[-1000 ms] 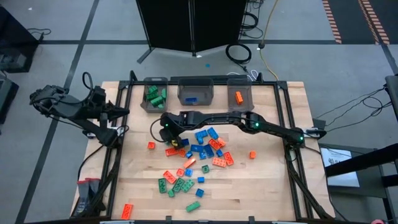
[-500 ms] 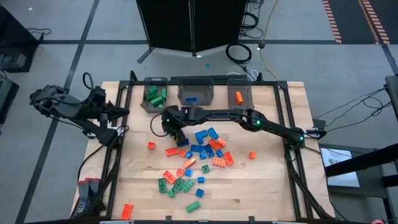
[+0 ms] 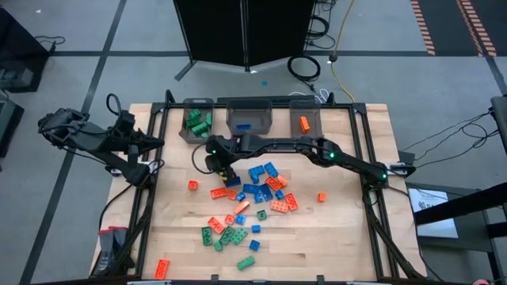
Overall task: Sort blocks
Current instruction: Put the green game piece into the left black bin
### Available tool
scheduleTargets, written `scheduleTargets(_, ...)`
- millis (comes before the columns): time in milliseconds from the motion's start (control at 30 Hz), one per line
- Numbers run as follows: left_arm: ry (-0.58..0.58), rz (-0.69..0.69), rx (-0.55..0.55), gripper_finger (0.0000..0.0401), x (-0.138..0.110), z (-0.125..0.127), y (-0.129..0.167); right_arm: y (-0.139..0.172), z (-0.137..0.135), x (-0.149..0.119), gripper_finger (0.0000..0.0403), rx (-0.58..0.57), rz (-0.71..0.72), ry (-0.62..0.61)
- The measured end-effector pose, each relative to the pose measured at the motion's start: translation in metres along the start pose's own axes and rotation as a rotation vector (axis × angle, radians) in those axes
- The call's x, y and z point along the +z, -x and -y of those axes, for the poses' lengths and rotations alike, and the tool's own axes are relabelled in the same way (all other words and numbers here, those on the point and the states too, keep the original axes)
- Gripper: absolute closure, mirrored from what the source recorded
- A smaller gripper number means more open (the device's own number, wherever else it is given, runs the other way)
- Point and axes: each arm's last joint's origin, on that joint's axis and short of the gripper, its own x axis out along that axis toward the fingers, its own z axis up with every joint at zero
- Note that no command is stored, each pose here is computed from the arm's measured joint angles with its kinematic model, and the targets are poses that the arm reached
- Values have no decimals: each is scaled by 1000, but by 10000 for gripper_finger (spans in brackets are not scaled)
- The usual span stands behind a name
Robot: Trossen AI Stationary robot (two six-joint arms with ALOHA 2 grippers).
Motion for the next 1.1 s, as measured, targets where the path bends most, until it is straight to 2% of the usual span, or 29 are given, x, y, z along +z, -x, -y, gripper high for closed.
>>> scheduleTargets(400, 0, 2, 5, 401, 0, 1, -2, -34, -2, -25, 148, 28, -91, -38)
scheduleTargets(500, -2, 0, 8, 401, 0, 2, -2, -35, -3, -28, 185, 47, -116, -78)
scheduleTargets(667, -3, 0, 9, 401, 0, 3, -3, -39, -6, -34, 283, 67, -157, -125)
scheduleTargets(800, -3, 0, 9, 401, 0, 3, -3, -37, -8, -32, 282, 59, -159, -206)
scheduleTargets(967, -3, 0, 9, 401, 0, 3, -3, -26, -1, -19, 282, 6, -69, -344)
scheduleTargets(1100, -7, 3, 11, 401, 0, 3, -3, -5, 24, 1, 282, -31, 167, -477)
